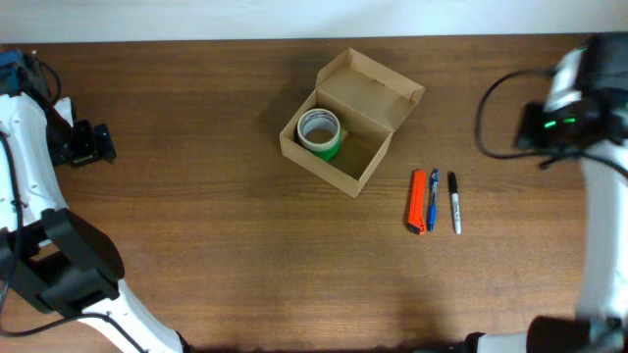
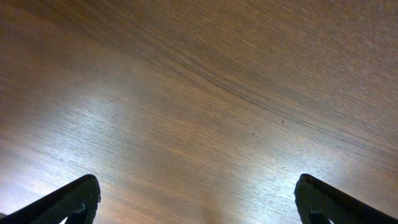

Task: Pack container
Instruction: 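Release the white tape and move the right gripper over the pens, then lower the right gripper toward the orange box cutter and pens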

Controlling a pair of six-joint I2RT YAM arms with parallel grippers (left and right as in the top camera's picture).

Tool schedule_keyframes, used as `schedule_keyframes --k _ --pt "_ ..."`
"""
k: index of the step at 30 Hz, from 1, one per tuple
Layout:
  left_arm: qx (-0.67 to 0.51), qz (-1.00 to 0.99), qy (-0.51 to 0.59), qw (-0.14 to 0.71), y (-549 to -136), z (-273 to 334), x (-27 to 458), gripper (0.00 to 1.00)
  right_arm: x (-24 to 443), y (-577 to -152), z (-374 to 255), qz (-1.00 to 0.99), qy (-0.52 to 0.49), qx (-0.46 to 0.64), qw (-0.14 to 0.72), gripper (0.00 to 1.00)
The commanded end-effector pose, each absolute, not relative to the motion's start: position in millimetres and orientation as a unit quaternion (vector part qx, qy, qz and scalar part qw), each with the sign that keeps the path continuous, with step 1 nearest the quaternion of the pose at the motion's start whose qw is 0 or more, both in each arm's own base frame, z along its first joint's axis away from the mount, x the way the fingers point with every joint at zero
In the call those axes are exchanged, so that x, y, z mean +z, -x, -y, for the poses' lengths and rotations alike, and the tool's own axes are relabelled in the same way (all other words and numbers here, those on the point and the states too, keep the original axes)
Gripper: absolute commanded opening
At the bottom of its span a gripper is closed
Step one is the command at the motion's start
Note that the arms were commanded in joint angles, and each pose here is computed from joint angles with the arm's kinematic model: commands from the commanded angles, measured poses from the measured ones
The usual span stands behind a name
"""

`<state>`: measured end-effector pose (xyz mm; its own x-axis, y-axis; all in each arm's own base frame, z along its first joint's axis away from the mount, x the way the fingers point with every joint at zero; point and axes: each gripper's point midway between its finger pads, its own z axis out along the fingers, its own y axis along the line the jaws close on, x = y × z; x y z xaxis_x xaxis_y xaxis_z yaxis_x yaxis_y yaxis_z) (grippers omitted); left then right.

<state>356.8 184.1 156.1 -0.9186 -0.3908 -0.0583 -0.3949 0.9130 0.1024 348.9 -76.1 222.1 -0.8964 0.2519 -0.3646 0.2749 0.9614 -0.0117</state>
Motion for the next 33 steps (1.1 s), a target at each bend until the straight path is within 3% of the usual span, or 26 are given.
schedule_keyframes --k 1,15,33 --pt "0.049 -0.98 0.194 0.012 -356 -183 150 1.0 169 -346 45 -0.979 -0.147 0.033 0.134 0.57" --pt "0.049 -0.98 0.194 0.012 -356 -183 150 1.0 35 -338 -36 -0.999 -0.024 0.037 -0.032 0.56" --pt "0.051 -0.98 0.194 0.011 -356 -183 150 1.0 19 -339 -65 -0.998 0.004 0.05 -0.04 0.56"
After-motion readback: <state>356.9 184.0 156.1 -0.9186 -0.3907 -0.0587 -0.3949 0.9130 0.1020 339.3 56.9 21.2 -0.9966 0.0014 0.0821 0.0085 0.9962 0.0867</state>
